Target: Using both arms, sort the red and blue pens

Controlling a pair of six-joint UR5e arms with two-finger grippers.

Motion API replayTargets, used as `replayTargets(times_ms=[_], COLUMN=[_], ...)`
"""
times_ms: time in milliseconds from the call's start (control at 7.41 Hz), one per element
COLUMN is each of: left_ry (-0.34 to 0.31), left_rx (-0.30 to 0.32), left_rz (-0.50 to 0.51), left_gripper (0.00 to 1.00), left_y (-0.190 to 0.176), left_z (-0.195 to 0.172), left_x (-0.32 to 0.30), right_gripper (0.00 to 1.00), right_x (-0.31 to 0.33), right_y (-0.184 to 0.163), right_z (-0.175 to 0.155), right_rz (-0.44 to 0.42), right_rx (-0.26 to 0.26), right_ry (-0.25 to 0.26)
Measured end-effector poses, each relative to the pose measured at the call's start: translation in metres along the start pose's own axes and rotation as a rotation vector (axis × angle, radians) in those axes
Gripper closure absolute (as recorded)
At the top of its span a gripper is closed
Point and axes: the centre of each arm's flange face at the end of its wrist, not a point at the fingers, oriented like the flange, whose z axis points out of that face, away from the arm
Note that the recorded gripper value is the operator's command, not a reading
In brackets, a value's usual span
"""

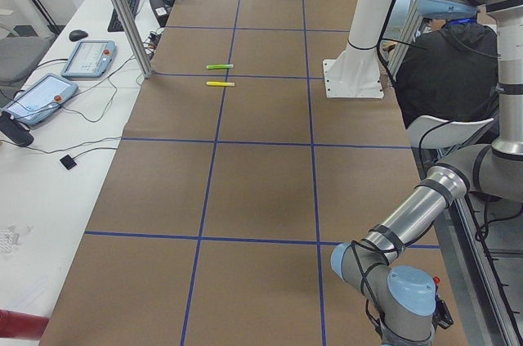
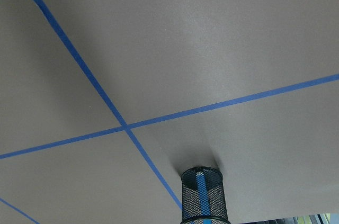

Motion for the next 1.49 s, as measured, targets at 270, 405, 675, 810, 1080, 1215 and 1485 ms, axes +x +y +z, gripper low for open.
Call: replayTargets(times_ms=[270,405,675,810,1080,1215,1485], left_ry=[-0.008,-0.018,-0.078,-0.129,-0.227,-0.279,-0.426], left_rx=[0.016,0.033,0.128,0.204,0.387,0.476,0.648], left_rz=[0.007,0.017,0.077,0.126,0.267,0.371,0.588], left_gripper=[0.00,0.00,0.00,0.00,0.00,0.00,0.00], left_y=[-0.002,-0.003,0.002,0.012,0.045,0.058,0.073], left_z=[-0.011,-0.030,-0.127,-0.185,-0.261,-0.273,-0.284], left_x=[0.005,0.016,0.076,0.118,0.219,0.277,0.360], right_gripper=[0.00,0.00,0.00,0.00,0.00,0.00,0.00], right_x=[-0.003,-0.008,-0.032,-0.049,-0.096,-0.120,-0.165], right_y=[0.001,0.002,0.004,0.005,0.009,0.005,-0.018], right_z=[-0.003,-0.008,-0.034,-0.048,-0.072,-0.080,-0.086], right_rz=[-0.006,-0.015,-0.053,-0.079,-0.169,-0.226,-0.255], right_rx=[0.007,0.019,0.067,0.097,0.192,0.249,0.388], right_ry=[0.004,0.010,0.037,0.053,0.114,0.161,0.240])
